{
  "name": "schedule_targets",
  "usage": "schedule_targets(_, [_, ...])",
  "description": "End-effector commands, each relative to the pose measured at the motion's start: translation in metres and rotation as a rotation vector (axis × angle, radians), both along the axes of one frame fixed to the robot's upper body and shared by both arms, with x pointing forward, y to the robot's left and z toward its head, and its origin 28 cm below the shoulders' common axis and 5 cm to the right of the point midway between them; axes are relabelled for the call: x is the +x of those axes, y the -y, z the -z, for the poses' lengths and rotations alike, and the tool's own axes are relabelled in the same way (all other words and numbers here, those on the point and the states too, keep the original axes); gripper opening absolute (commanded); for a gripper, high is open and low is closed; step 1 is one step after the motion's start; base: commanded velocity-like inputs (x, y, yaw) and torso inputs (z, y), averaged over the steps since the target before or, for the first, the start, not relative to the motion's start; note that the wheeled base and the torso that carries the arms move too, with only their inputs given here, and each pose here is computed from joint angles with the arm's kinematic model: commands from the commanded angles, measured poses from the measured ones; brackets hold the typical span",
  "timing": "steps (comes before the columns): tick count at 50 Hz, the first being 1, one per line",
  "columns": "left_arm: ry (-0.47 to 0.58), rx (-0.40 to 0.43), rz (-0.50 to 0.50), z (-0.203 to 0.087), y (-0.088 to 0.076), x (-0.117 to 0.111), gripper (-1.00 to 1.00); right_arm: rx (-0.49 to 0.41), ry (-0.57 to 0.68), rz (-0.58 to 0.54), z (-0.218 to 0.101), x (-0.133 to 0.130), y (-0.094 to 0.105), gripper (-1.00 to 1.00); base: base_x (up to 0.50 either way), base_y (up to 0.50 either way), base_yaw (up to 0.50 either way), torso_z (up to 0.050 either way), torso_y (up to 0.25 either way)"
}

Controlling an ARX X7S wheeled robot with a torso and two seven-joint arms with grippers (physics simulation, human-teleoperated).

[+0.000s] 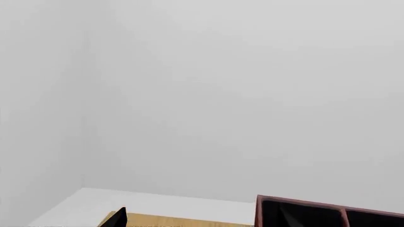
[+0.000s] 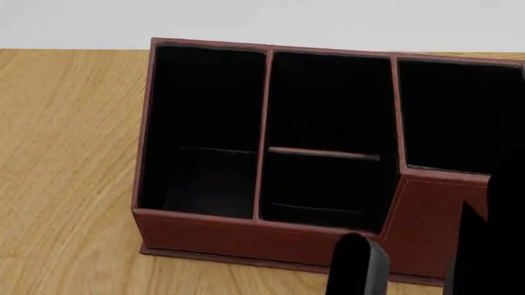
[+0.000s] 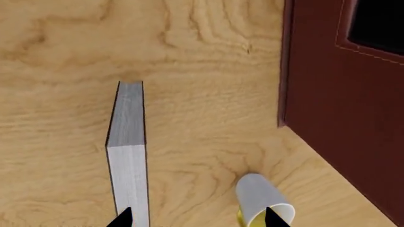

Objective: Pick up the book and place it in the front compartment of the caddy.

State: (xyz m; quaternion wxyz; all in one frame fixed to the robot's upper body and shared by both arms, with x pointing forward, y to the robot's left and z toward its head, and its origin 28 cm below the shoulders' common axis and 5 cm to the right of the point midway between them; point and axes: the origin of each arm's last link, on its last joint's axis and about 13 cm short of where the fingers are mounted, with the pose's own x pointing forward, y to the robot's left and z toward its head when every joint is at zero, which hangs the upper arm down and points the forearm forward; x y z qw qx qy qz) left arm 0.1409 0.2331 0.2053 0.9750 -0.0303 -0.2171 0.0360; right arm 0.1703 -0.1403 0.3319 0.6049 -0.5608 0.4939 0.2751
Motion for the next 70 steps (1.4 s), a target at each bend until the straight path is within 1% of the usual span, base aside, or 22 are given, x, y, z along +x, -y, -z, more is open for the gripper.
schedule_targets(1, [-0.002, -0.001, -0.004, 0.001, -0.001, -0.001, 1.00, -0.020, -0.032, -0.039, 0.001, 0.014, 0.007, 1.00, 0.00, 0.00, 0.00, 0.000, 0.000])
schedule_targets(3, [-0.001, -0.001, -0.004, 0.001, -0.001, -0.001, 1.00, -0.011, -0.050, -0.045, 0.001, 0.013, 0.007, 1.00, 0.00, 0.00, 0.00, 0.000, 0.000])
schedule_targets(4, [0.000, -0.001, -0.003, 0.000, -0.001, -0.001, 1.00, 0.009, -0.060, -0.046, 0.000, 0.011, 0.007, 1.00, 0.00, 0.00, 0.00, 0.000, 0.000])
schedule_targets(13, [0.001, -0.001, -0.006, 0.000, -0.001, -0.002, 1.00, 0.040, -0.109, -0.056, 0.005, 0.000, 0.011, 1.00, 0.00, 0.00, 0.00, 0.000, 0.000])
schedule_targets(23, [-0.002, 0.000, -0.009, 0.000, -0.001, -0.002, 1.00, 0.067, -0.155, -0.057, 0.028, 0.002, 0.013, 1.00, 0.00, 0.00, 0.00, 0.000, 0.000])
schedule_targets(28, [-0.007, 0.000, -0.012, 0.001, -0.002, -0.002, 1.00, 0.088, -0.195, -0.063, 0.047, 0.006, 0.012, 1.00, 0.00, 0.00, 0.00, 0.000, 0.000])
schedule_targets(31, [-0.009, -0.001, -0.013, 0.002, -0.002, -0.002, 1.00, 0.097, -0.205, -0.064, 0.053, 0.008, 0.011, 1.00, 0.00, 0.00, 0.00, 0.000, 0.000])
schedule_targets(39, [-0.015, -0.001, -0.014, 0.004, -0.003, -0.002, 1.00, 0.091, -0.248, -0.051, 0.070, 0.009, 0.010, 1.00, 0.00, 0.00, 0.00, 0.000, 0.000])
schedule_targets(50, [-0.019, -0.002, -0.017, 0.006, -0.003, -0.003, 1.00, 0.092, -0.306, 0.002, 0.091, 0.006, 0.016, 1.00, 0.00, 0.00, 0.00, 0.000, 0.000])
schedule_targets(55, [-0.019, -0.001, -0.019, 0.006, -0.003, -0.003, 1.00, 0.080, -0.331, 0.023, 0.097, 0.004, 0.018, 1.00, 0.00, 0.00, 0.00, 0.000, 0.000])
schedule_targets(57, [-0.021, -0.001, -0.020, 0.006, -0.003, -0.003, 1.00, 0.061, -0.341, 0.028, 0.100, 0.004, 0.019, 1.00, 0.00, 0.00, 0.00, 0.000, 0.000])
schedule_targets(70, [-0.025, -0.002, -0.024, 0.007, -0.004, -0.004, 1.00, 0.049, -0.361, 0.074, 0.113, 0.003, 0.029, 1.00, 0.00, 0.00, 0.00, 0.000, 0.000])
